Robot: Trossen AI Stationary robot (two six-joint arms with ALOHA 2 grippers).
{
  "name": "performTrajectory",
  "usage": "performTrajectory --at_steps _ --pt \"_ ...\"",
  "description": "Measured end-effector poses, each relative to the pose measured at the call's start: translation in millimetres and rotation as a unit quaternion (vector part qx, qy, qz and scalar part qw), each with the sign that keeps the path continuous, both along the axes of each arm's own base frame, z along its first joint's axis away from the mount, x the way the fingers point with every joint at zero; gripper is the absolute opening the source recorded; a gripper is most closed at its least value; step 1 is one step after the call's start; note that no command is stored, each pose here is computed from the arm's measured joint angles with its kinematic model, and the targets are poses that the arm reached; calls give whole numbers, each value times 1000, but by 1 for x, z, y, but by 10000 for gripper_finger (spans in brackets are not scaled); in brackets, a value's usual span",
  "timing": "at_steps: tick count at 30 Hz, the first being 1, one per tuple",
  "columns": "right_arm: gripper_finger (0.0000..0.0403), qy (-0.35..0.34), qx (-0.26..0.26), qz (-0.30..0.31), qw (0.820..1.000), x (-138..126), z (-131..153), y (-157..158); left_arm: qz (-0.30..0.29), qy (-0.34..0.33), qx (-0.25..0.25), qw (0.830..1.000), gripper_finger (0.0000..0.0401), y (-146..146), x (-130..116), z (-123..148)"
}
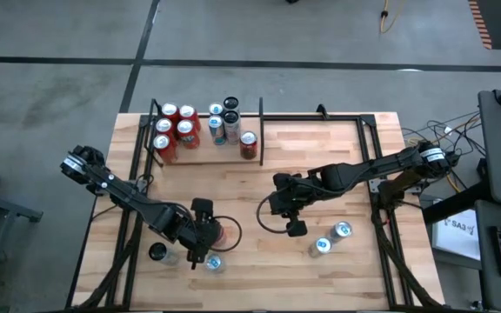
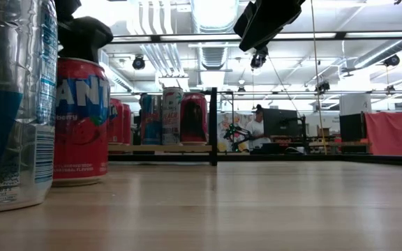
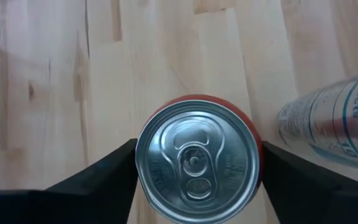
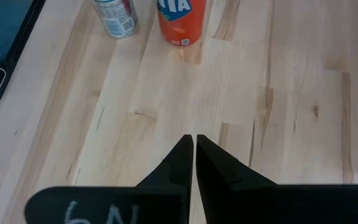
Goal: Place canned beverage on shelf
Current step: Put the red soda can on the shelf aligned with the other red soda can
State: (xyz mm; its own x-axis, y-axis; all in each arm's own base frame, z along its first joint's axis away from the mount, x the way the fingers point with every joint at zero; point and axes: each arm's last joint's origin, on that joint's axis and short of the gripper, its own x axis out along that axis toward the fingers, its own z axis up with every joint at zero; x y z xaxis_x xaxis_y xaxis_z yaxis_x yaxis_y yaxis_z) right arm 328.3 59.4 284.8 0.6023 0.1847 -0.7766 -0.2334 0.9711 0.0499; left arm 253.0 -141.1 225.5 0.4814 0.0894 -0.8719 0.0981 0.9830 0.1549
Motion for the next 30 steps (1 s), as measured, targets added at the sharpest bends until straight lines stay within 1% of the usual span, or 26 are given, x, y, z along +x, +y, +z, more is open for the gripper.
performTrajectory --at_steps 4,6,10,14,16,19,26,30 --pt "9 0 0 0 1000 0 0 0 -8 4 6 1000 271 1 -2 2" --pt "9 0 0 0 1000 0 0 0 -20 16 18 1000 271 3 -5 6" --pt "9 1 2 -3 1000 0 0 0 -44 22 35 998 271 10 -9 24" --pt "9 1 2 -3 1000 0 0 0 -61 43 63 995 271 25 -13 42" --pt "9 1 2 -3 1000 0 0 0 -57 48 77 994 271 35 -12 52" --pt "9 1 2 -3 1000 0 0 0 -39 62 113 991 271 57 -13 62" --pt "9 0 1 -1 1000 0 0 0 -8 66 132 989 271 111 -16 77" --pt "9 0 -1 1 1000 0 0 0 17 51 144 988 271 141 -21 87"
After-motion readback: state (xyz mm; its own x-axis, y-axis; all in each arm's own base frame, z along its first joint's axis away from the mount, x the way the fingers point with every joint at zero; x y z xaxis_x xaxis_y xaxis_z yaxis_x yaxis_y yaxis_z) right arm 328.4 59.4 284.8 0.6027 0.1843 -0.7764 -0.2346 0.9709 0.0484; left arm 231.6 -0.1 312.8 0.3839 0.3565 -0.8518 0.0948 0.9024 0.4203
